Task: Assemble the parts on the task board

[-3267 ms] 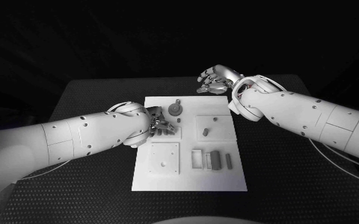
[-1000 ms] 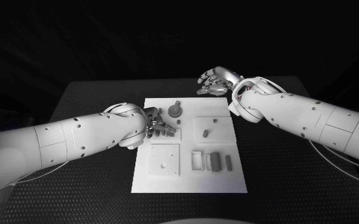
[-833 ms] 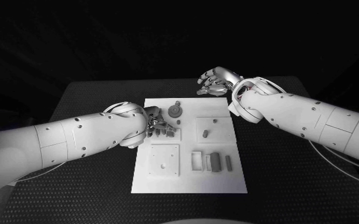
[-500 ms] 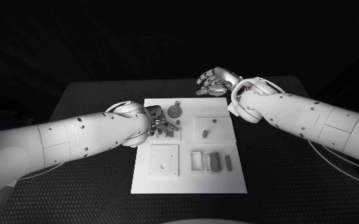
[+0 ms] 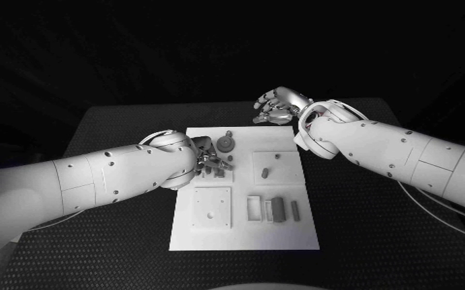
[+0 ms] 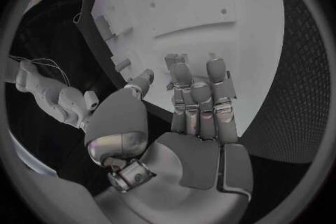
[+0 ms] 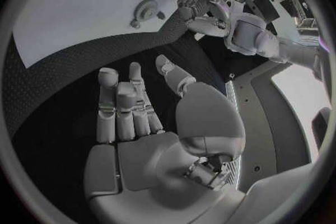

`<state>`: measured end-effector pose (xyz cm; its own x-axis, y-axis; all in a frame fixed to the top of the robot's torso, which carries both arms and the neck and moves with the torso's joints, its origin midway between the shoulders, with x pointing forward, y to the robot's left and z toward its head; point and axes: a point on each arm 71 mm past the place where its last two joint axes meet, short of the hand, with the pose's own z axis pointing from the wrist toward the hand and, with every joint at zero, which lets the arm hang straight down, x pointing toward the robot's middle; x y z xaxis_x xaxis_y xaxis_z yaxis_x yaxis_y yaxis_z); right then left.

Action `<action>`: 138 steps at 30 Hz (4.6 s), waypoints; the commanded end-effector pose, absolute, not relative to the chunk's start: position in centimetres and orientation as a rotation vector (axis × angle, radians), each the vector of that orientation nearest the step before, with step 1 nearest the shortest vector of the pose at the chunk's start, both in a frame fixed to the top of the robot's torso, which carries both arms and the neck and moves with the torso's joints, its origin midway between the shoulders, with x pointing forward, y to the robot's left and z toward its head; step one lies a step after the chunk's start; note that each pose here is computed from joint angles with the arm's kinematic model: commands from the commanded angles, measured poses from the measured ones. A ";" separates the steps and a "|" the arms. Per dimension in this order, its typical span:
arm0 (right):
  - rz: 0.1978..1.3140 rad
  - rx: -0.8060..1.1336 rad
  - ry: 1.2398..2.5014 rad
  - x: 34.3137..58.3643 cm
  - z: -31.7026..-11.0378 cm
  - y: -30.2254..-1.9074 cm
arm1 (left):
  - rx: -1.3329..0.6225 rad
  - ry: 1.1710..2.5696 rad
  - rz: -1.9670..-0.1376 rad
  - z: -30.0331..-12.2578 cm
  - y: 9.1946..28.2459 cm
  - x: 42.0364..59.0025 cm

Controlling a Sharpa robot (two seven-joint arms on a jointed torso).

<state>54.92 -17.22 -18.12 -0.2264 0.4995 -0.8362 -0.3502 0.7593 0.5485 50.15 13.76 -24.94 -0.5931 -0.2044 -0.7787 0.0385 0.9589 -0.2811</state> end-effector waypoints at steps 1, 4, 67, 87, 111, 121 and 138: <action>0.798 0.111 1.628 54.9 -18.2 -17.1 | -0.089 2.197 -0.330 -25.0 13.5 50.1; 0.798 0.111 1.629 54.9 -18.2 -17.1 | -0.090 2.199 -0.326 -25.0 13.7 50.1; 0.801 0.111 1.628 54.8 -18.2 -17.0 | -0.045 2.231 -0.289 -25.5 13.9 50.3; 0.801 0.112 1.629 54.9 -18.2 -17.0 | -0.096 2.248 -0.314 -25.6 14.3 50.3; 0.802 0.117 1.630 54.9 -18.2 -17.1 | -0.151 2.286 -0.318 -25.9 15.6 50.1; 0.804 0.118 1.631 54.9 -18.3 -17.1 | -0.166 2.298 -0.314 -25.9 16.2 50.1; 0.803 0.120 1.632 54.9 -18.3 -17.1 | -0.201 2.307 -0.326 -26.0 16.8 50.1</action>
<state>54.93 -17.25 -18.24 -0.2334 0.5039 -0.8316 -0.3448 0.7568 0.5553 50.35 16.19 -25.26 -0.6577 -0.2590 -0.7074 -0.0203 0.9448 -0.3271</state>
